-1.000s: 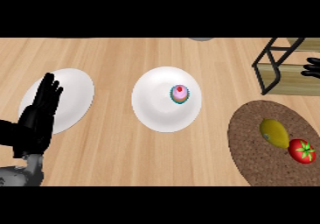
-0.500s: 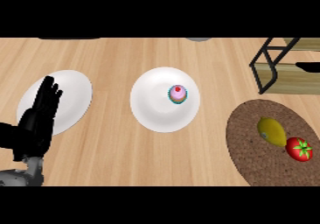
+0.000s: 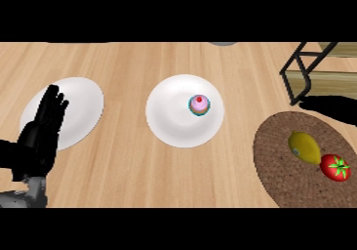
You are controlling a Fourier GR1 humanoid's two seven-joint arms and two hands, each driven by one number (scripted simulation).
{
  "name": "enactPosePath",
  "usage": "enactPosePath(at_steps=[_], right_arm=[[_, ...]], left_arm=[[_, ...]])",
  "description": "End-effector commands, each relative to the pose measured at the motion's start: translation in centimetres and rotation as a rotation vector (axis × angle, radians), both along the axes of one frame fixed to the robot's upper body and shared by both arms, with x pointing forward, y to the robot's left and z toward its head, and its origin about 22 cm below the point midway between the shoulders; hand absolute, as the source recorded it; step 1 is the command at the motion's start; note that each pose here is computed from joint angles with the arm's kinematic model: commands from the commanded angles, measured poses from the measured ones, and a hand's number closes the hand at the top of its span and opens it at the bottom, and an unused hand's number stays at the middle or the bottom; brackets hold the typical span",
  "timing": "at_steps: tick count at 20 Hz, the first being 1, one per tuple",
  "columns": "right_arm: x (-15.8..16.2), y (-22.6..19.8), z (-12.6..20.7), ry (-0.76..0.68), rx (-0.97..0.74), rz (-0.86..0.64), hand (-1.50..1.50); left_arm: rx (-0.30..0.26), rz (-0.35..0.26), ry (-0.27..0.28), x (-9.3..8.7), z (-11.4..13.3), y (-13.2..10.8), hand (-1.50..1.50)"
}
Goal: Pick the lemon from the placemat and place it in the tiered shelf
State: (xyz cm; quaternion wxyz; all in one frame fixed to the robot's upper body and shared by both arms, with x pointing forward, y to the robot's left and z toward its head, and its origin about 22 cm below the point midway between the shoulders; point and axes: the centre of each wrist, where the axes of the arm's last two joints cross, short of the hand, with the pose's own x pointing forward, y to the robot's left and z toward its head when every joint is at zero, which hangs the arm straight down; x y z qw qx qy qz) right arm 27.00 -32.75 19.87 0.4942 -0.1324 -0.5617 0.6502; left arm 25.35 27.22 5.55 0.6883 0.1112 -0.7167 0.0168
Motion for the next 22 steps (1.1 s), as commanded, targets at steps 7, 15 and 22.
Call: enactPosePath(at_steps=[7, 15, 22], right_arm=[[-0.4, 1.0, -5.6, -0.089, -0.293, -0.101, -1.5], [1.0, 1.0, -9.2, -0.067, -0.212, -0.095, -1.5], [1.3, -1.3, -11.5, -0.043, -0.257, -0.081, -1.5]], left_arm=[[0.014, 0.021, 0.001, 1.6, 0.4, -0.9, 0.0], [-0.015, -0.002, -0.006, 1.5, -0.1, 0.7, 0.0], [-0.002, -0.005, -0.004, 0.1, -1.1, -0.4, 0.0]])
